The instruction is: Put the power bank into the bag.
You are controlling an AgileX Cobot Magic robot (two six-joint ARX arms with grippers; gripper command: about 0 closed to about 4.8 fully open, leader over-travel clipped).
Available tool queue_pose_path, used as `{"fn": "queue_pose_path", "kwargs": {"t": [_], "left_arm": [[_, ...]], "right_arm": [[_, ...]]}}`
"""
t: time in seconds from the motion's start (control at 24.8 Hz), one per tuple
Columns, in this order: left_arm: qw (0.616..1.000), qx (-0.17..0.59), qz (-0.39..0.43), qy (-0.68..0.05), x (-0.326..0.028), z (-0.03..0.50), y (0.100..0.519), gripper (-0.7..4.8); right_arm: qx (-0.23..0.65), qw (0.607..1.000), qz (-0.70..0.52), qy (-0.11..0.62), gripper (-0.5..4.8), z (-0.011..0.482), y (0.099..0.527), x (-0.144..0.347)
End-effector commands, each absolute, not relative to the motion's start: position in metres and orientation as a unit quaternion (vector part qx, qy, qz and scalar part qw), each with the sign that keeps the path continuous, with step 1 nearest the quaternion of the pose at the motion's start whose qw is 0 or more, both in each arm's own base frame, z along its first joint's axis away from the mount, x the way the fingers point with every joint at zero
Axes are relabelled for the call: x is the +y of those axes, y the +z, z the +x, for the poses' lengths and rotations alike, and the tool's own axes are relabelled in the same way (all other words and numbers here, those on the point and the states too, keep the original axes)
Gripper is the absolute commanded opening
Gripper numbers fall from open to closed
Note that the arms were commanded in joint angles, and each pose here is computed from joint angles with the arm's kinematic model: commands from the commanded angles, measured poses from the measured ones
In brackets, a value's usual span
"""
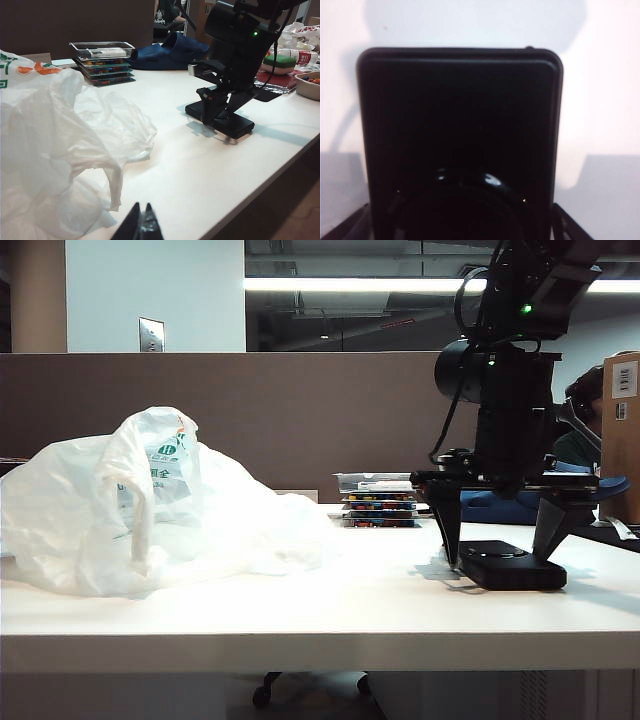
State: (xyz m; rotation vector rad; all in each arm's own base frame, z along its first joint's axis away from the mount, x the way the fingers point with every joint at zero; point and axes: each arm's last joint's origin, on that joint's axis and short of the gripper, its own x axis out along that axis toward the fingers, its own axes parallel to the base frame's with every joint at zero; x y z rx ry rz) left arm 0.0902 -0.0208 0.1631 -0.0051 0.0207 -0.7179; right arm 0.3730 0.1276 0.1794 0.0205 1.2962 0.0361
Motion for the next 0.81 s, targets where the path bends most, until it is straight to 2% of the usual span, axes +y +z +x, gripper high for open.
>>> {"fn": "queue_pose_path", "kwargs": {"t": [0.04, 0.32, 0.36, 0.44, 0.6, 0.81], "left_arm": [[0.936, 0.007, -0.003, -0.352, -0.0206, 0.0901, 0.1644, -0.06], [0.936, 0.007, -0.003, -0.352, -0.0206, 0.0901, 0.1644, -0.06], [0.936, 0.007, -0.003, -0.352, -0.0206, 0.0901, 0.1645, -0.06], [0.936, 0.007, -0.003, -0.352, -0.0206, 0.0901, 0.1645, -0.06], [0.936, 0.006, -0.003, -0.352, -0.0206, 0.0901, 0.1645, -0.06], [0.936, 0.003, -0.001, -0.352, -0.0206, 0.0901, 0.1652, -0.06]], "right_arm": [[0.613, 0.790, 0.006, 0.016, 4.79, 0.3725, 0.1756, 0.1279], [0.617, 0.787, 0.005, 0.015, 4.79, 0.3722, 0.1741, 0.1277], [0.617, 0.787, 0.005, 0.015, 4.55, 0.3722, 0.1741, 0.1277], [0.617, 0.787, 0.005, 0.015, 3.51, 0.3722, 0.1741, 0.1277], [0.617, 0.787, 0.005, 0.015, 3.06, 0.3722, 0.1741, 0.1278], [0.617, 0.787, 0.005, 0.015, 3.00, 0.3721, 0.1741, 0.1277]]}}
